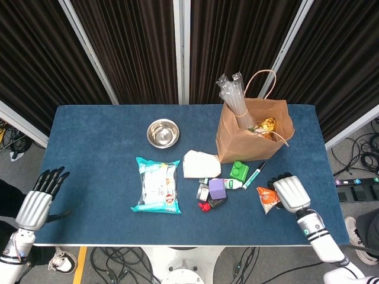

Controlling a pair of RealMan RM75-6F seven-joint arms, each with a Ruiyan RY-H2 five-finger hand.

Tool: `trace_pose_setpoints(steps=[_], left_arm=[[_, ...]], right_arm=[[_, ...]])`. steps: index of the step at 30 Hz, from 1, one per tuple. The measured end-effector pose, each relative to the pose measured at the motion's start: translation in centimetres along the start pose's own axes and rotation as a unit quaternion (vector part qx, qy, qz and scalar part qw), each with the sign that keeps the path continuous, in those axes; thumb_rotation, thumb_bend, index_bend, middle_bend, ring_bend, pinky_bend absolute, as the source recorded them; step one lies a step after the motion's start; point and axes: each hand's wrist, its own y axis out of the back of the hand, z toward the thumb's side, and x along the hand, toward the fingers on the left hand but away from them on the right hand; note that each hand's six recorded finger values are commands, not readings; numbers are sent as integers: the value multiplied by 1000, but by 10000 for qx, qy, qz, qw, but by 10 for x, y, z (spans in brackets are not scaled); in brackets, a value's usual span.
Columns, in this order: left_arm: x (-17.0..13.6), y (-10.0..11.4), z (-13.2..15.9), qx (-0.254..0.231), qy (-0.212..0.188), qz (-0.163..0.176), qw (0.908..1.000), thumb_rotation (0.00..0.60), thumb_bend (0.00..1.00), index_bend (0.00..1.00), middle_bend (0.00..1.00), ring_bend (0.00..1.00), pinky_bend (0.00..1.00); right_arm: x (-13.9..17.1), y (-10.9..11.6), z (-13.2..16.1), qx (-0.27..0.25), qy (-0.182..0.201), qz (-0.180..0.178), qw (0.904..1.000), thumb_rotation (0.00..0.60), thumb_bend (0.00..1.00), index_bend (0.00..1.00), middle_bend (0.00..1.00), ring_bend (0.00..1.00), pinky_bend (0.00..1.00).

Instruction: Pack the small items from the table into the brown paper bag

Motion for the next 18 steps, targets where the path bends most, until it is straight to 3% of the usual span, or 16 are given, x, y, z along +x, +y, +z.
trace_pose_setpoints(steps=[5, 8, 13, 18], left_arm=[[-1, -1, 2, -4, -12, -24, 10000, 600, 57, 98, 67, 0, 51], [0, 0, 3, 0, -21, -20, 10000, 600, 57, 97, 67, 0, 51], [2, 3, 4, -4, -30, 10, 10000, 600, 57, 97, 67, 0, 51], [3, 2, 6, -58, -58, 2, 10000, 600, 57, 97, 67, 0, 51]], right_arm=[[-3, 59, 31, -321, 369, -638, 9968, 600, 270, 726, 553, 454, 387], [-6, 106, 55, -452, 645, -1174, 9900, 600, 270, 727, 552, 454, 387], [-13, 188, 88, -418, 991, -2305, 9671, 600, 270, 729, 550, 454, 387], [-22, 242, 98, -161, 829, -3255, 9418, 600, 270, 732, 548, 454, 387]])
